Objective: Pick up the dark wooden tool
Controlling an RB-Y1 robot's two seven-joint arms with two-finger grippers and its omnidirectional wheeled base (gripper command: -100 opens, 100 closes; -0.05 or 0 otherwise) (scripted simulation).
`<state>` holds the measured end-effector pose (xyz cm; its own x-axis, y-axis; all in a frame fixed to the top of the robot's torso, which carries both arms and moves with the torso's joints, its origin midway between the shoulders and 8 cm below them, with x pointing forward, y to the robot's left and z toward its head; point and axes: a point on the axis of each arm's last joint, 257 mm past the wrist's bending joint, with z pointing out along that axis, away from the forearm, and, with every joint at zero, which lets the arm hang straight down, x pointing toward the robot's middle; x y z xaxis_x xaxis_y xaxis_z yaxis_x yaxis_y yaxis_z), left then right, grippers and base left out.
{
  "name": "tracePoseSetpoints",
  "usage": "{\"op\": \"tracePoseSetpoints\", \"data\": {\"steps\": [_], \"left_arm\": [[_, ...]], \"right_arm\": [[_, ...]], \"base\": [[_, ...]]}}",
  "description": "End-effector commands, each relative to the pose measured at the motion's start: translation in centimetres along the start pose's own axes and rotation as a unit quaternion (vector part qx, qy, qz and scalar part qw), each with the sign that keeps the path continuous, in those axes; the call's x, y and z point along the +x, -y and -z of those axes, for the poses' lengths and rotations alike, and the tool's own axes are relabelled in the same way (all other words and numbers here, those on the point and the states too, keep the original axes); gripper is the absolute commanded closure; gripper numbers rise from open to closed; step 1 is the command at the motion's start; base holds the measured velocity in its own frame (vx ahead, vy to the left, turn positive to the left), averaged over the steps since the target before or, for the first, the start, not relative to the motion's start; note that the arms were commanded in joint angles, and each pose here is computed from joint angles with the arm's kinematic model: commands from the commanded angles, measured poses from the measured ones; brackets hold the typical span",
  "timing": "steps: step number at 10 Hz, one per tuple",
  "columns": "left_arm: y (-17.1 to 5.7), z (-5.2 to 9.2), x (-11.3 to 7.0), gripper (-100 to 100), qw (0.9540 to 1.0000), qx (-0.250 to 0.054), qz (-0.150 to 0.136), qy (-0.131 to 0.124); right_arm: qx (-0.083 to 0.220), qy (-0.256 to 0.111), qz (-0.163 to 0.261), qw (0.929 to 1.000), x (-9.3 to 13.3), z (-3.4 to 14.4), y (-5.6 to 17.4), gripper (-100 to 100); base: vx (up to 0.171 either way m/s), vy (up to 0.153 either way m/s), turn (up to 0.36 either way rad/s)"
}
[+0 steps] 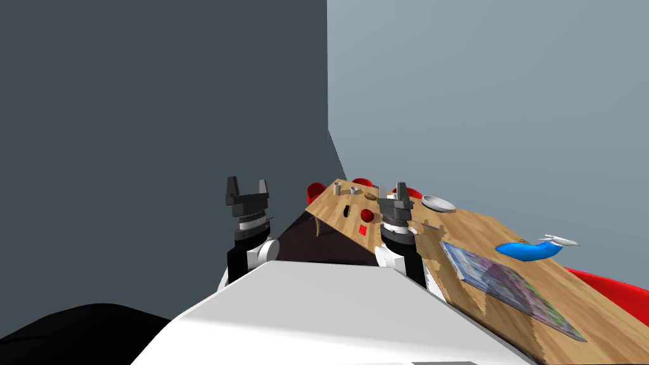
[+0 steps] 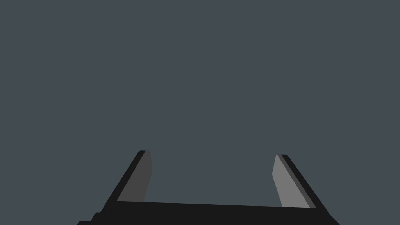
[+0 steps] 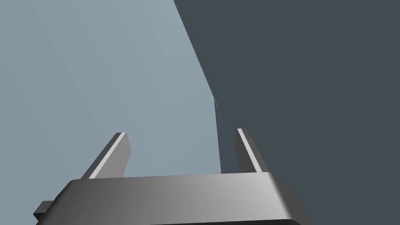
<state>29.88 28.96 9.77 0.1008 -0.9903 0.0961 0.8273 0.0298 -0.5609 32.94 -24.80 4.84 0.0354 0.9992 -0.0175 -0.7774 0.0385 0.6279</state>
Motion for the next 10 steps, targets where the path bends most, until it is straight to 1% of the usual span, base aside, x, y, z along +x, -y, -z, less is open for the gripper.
{"op": "tracePoseSetpoints", "data": {"steps": [1, 3, 5, 6, 8, 9, 10], "left_arm": [[0.0, 0.0, 0.0, 0, 1.0, 0.0, 0.0, 0.0], [0.0, 0.0, 0.0, 0, 1.0, 0.0, 0.0, 0.0], [0.0, 0.0, 0.0, 0, 1.0, 0.0, 0.0, 0.0], [0.0, 0.0, 0.0, 0, 1.0, 0.0, 0.0, 0.0], [0.0, 0.0, 0.0, 0, 1.0, 0.0, 0.0, 0.0], [0.0, 0.0, 0.0, 0, 1.0, 0.0, 0.0, 0.0], [0.0, 0.0, 0.0, 0, 1.0, 0.0, 0.0, 0.0]], "right_arm": [[0.011, -0.023, 0.022, 0.9995, 0.9, 0.5, 0.8, -100], [0.027, -0.057, 0.055, 0.9965, 2.2, 1.5, 2.2, -100], [0.05, -0.101, 0.095, 0.9891, 3.4, 3.2, 4.1, -100], [0.05, -0.106, 0.101, 0.9881, 3.6, 3.3, 4.1, -100], [0.077, -0.161, 0.148, 0.9728, 4.9, 5.8, 6.5, -100], [0.076, -0.168, 0.155, 0.9706, 5.2, 5.9, 6.6, -100], [0.09, -0.198, 0.179, 0.9596, 5.7, 7.5, 7.9, -100]], "base": [[-0.057, 0.044, 0.13], [-0.099, 0.098, 0.161], [-0.098, 0.101, 0.195], [-0.065, 0.066, 0.053], [-0.057, 0.078, 0.192], [-0.041, 0.063, 0.098], [-0.039, 0.071, 0.163]]}}
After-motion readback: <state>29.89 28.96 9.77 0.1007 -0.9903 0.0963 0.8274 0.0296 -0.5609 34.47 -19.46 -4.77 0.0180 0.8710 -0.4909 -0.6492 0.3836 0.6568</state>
